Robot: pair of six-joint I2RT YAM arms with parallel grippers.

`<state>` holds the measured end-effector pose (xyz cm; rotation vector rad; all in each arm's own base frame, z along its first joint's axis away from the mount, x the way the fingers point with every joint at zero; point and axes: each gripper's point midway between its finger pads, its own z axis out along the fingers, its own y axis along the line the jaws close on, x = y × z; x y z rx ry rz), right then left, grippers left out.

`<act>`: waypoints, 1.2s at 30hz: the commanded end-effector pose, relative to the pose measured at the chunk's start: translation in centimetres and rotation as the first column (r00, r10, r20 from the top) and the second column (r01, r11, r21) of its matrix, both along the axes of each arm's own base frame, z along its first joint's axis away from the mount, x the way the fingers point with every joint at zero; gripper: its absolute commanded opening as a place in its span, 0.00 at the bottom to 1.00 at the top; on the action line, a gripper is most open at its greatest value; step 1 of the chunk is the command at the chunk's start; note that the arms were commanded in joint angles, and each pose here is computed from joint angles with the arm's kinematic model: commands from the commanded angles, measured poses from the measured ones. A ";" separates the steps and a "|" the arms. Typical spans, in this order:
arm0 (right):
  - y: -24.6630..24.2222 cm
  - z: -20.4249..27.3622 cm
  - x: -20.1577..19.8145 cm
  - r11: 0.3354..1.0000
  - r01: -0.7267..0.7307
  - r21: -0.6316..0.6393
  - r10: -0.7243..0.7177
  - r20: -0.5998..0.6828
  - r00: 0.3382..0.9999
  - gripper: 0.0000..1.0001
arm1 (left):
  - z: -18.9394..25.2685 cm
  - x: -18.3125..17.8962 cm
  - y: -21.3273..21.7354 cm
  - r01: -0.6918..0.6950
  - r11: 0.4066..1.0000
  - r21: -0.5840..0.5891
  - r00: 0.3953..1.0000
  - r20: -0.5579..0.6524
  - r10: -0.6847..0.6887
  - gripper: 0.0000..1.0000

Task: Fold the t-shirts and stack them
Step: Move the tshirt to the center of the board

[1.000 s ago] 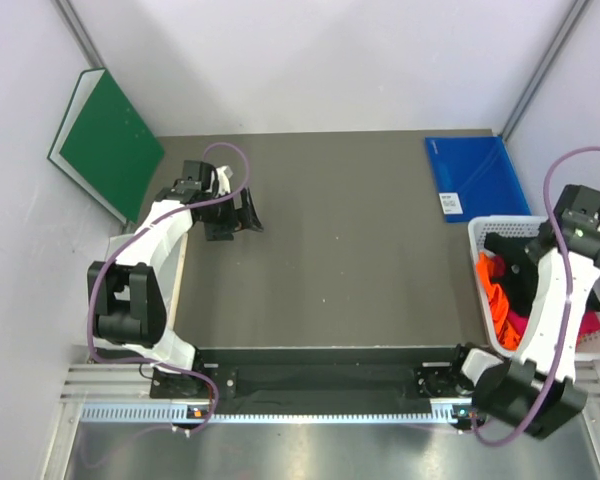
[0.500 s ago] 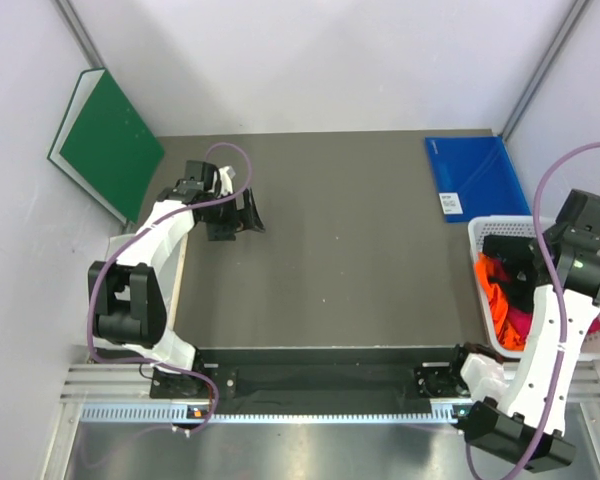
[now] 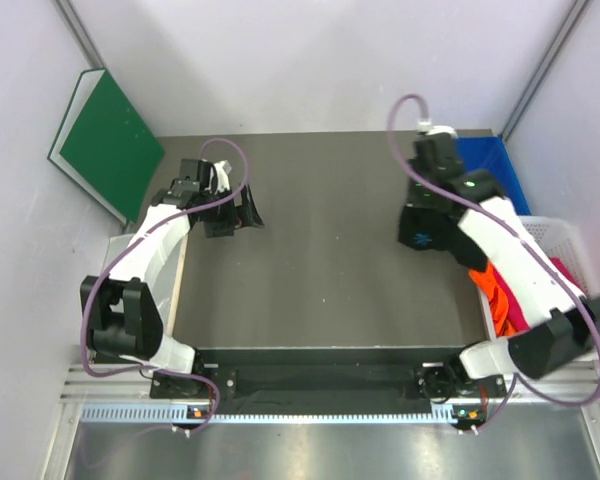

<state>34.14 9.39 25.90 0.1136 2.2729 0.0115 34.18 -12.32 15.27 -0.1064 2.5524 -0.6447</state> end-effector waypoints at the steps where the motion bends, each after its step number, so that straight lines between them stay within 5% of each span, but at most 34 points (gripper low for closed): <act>1: 8.5 2.3 2.0 0.970 -0.244 -0.001 0.243 0.069 0.967 0.00 | 3.1 0.5 0.1 -0.023 1.000 0.004 0.996 0.090 0.022 0.99; 5: 15.3 -1.2 1.6 0.884 -0.467 0.008 0.466 -0.051 0.883 0.00 | 3.2 0.2 0.5 -0.045 0.999 0.018 0.995 0.093 0.043 0.99; 10: 21.0 1.3 -0.1 0.804 -0.593 0.050 0.593 0.009 0.805 0.00 | 3.0 0.2 0.8 -0.071 0.997 0.029 0.994 0.081 0.068 0.99; 15: 13.4 5.0 2.5 0.961 -0.274 -0.042 0.277 0.155 0.948 0.00 | 2.5 0.5 1.2 -0.095 0.994 0.045 0.993 0.071 0.092 0.99; 21: 2.9 8.7 3.9 0.995 0.043 -0.093 -0.017 0.267 0.963 0.00 | 1.8 1.5 0.8 -0.101 0.994 0.033 0.994 0.051 0.099 0.99; 26: 6.1 8.3 4.0 0.980 -0.158 -0.124 0.184 0.246 0.952 0.00 | 1.7 2.4 0.1 -0.092 0.995 0.036 0.994 0.053 0.091 0.99; 29: 11.7 3.8 3.0 0.917 -0.377 -0.127 0.389 0.083 0.918 0.01 | 1.5 2.8 -0.5 -0.086 0.995 0.041 0.995 0.048 0.084 0.99; 34: 23.8 -3.5 -3.0 0.643 -0.765 -0.039 0.746 -0.193 0.637 0.14 | 0.9 2.8 -1.6 -0.079 0.995 0.055 0.996 0.039 0.077 0.99; 35: 25.9 -3.2 -4.7 0.582 -0.813 -0.025 0.794 -0.199 0.575 0.19 | 0.6 2.6 -2.1 -0.073 0.996 0.058 0.997 0.032 0.071 0.99; 36: 26.3 -3.9 -6.2 0.548 -0.837 -0.007 0.809 -0.251 0.532 0.36 | 0.4 2.6 -2.3 -0.071 0.996 0.062 0.997 0.026 0.069 0.99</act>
